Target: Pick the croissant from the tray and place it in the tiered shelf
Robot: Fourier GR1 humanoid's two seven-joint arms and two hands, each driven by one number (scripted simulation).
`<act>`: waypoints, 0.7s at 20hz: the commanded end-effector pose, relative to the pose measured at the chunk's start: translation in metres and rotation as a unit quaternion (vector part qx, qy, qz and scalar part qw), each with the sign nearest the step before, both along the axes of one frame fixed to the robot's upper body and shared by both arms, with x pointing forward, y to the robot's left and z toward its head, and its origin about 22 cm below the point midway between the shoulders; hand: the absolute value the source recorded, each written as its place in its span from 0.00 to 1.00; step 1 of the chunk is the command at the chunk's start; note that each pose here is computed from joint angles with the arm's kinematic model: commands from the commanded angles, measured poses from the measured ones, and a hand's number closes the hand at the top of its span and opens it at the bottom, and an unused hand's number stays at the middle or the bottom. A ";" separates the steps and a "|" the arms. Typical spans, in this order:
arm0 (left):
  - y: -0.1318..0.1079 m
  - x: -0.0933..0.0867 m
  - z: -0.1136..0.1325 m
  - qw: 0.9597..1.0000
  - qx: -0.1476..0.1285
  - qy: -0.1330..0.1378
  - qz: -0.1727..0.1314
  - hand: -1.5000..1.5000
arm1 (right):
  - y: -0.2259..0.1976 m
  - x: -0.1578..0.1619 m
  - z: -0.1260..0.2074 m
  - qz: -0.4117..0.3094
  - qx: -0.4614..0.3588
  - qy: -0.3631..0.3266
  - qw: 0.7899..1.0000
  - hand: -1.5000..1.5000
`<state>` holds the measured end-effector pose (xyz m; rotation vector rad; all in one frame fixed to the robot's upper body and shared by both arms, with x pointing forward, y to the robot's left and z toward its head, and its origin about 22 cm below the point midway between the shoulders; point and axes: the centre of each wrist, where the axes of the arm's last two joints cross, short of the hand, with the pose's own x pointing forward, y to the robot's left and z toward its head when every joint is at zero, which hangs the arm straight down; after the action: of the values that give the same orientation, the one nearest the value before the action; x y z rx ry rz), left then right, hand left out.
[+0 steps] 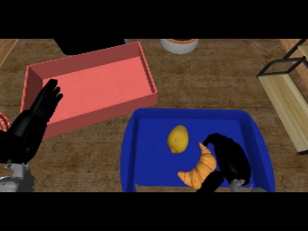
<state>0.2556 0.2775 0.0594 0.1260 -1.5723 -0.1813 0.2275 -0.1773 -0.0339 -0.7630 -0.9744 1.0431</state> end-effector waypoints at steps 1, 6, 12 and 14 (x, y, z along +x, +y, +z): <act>0.008 -0.005 0.001 1.000 0.001 0.003 0.001 0.50 | -0.007 -0.007 -0.013 -0.014 -0.043 -0.026 0.999 1.00; -0.001 0.014 0.011 1.000 0.000 -0.002 0.003 0.50 | -0.015 -0.013 0.019 -0.025 0.018 -0.132 0.991 1.00; 0.000 0.002 0.005 1.000 0.001 -0.009 0.001 0.50 | -0.056 0.066 0.054 -0.443 0.008 -0.136 0.886 1.00; 0.001 0.000 0.001 1.000 0.001 -0.003 -0.001 0.50 | -0.067 0.082 0.075 -0.517 0.013 -0.178 0.837 1.00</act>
<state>0.2572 0.2768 0.0609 0.1257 -1.5776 -0.1845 0.2877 -0.2216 0.0190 -1.1922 -0.8244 0.2671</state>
